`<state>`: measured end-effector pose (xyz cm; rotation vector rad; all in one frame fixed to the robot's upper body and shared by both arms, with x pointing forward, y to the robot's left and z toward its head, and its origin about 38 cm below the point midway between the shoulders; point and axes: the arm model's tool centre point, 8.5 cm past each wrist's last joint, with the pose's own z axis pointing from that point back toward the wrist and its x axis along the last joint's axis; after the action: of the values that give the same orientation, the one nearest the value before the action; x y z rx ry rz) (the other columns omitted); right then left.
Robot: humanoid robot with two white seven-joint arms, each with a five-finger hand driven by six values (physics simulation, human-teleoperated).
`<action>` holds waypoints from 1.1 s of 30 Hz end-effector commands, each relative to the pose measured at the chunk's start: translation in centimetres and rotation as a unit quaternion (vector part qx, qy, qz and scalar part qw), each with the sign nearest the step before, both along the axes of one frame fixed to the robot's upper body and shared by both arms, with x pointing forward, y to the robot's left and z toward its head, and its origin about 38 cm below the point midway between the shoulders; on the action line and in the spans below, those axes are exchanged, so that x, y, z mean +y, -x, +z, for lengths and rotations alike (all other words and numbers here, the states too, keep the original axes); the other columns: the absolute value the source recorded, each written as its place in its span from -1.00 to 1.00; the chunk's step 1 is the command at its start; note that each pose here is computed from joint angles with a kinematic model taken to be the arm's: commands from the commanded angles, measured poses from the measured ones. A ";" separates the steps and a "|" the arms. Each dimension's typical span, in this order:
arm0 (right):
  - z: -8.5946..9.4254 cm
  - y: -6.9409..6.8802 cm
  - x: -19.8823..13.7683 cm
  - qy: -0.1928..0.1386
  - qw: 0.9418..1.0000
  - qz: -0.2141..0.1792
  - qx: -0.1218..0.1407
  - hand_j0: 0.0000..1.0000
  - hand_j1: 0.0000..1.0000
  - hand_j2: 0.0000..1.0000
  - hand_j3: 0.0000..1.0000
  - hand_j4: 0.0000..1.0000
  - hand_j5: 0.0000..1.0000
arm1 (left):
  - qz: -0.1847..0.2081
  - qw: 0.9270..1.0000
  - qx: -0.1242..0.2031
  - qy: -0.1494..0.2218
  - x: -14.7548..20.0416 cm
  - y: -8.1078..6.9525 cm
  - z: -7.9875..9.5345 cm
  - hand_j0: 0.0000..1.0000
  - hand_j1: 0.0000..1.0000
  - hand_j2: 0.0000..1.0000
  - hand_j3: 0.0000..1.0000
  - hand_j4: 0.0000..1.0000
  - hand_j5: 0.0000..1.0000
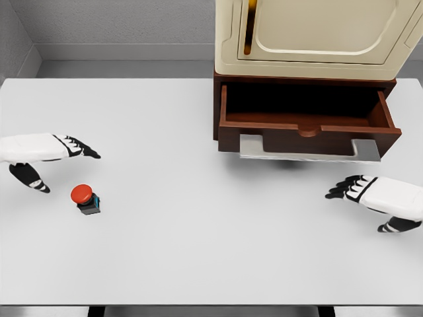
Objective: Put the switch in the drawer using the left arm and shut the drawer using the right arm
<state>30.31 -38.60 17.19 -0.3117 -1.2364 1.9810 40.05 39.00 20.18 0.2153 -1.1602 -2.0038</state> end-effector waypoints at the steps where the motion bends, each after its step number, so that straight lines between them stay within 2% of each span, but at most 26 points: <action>1: 0.1 0.0 0.0 -0.003 1.000 -0.001 0.000 1.00 1.00 1.00 1.00 1.00 1.00 | 0.001 1.000 0.001 0.002 0.0 0.0 0.0 1.00 1.00 1.00 1.00 1.00 1.00; 2: 0.3 -0.2 0.1 -0.004 1.000 0.000 -0.004 1.00 1.00 1.00 1.00 1.00 1.00 | 0.001 1.000 0.002 0.002 0.0 0.0 0.0 1.00 1.00 1.00 1.00 1.00 1.00; 6: 0.1 -0.2 0.2 -0.014 1.000 -0.004 -0.006 1.00 1.00 1.00 1.00 1.00 1.00 | -0.043 0.999 0.007 -0.003 -2.5 1.1 -0.5 1.00 1.00 1.00 1.00 1.00 1.00; 7: 0.4 -0.4 0.0 -0.013 1.000 -0.008 -0.011 0.73 0.73 0.73 0.73 0.73 0.73 | -0.054 0.999 0.004 -0.003 -3.1 1.3 -0.3 1.00 1.00 1.00 1.00 1.00 1.00; 8: 0.9 -0.4 -0.7 -0.012 1.000 -0.019 -0.018 0.26 0.26 0.26 0.26 0.26 0.26 | -0.066 0.998 0.001 -0.004 -3.8 1.5 -0.2 1.00 1.00 1.00 1.00 1.00 1.00; 9: 1.5 -0.3 -1.6 -0.018 0.999 -0.035 -0.030 0.10 0.10 0.10 0.10 0.10 0.10 | -0.079 0.997 0.002 -0.014 -4.4 1.9 -0.6 1.00 1.00 1.00 1.00 1.00 1.00; 11: 3.3 0.7 -4.0 -0.057 0.994 -0.078 -0.050 0.10 0.10 0.10 0.10 0.10 0.10 | -0.088 0.996 0.005 -0.020 -4.8 2.2 -0.9 0.99 0.99 0.99 0.99 0.99 0.99; 12: 3.6 1.6 -5.2 -0.071 0.991 -0.099 -0.051 0.10 0.10 0.10 0.10 0.10 0.10 | -0.090 0.996 0.003 -0.027 -4.7 2.3 -1.0 0.98 0.98 0.98 0.98 0.98 0.98; 15: 3.7 3.0 -6.7 -0.074 0.988 -0.125 -0.050 0.10 0.10 0.10 0.10 0.10 0.10 | -0.090 0.995 0.003 -0.031 -4.6 2.3 -1.0 0.85 0.85 0.85 0.85 0.85 0.85; 16: 3.8 3.6 -7.3 -0.085 0.986 -0.136 -0.049 0.10 0.10 0.10 0.10 0.10 0.10 | -0.089 0.995 0.003 -0.032 -4.5 2.3 -1.0 0.78 0.78 0.78 0.78 0.78 0.78; 18: 4.3 4.8 -8.4 -0.113 0.980 -0.158 -0.052 0.15 0.15 0.15 0.15 0.15 0.15 | -0.089 0.995 0.006 -0.035 -4.4 2.4 -1.2 0.78 0.78 0.78 0.78 0.78 0.78; 19: 4.4 4.8 -8.3 -0.122 0.979 -0.157 -0.051 0.15 0.15 0.15 0.15 0.15 0.15 | -0.094 0.994 0.010 -0.049 -4.4 2.6 -1.8 0.73 0.73 0.73 0.73 0.73 0.73; 24: 4.5 4.6 -8.1 -0.124 0.979 -0.153 -0.053 0.15 0.15 0.15 0.15 0.15 0.15 | -0.100 0.994 0.009 -0.049 -4.7 2.9 -1.7 0.68 0.68 0.68 0.68 0.68 0.68; 31: 3.2 3.2 -5.5 -0.125 0.985 -0.113 -0.029 0.15 0.15 0.15 0.15 0.15 0.15 | -0.102 0.993 0.015 -0.058 -4.5 3.1 -2.1 0.66 0.66 0.66 0.66 0.66 0.66; 33: 3.4 3.0 -5.4 -0.127 0.985 -0.110 -0.033 0.15 0.15 0.15 0.15 0.15 0.15 | -0.102 0.993 0.015 -0.058 -4.6 3.1 -2.1 0.65 0.65 0.65 0.65 0.65 0.65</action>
<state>27.40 -44.41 21.15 -0.4020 -1.4195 1.6140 36.95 34.42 18.08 0.1311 -1.0853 -2.2531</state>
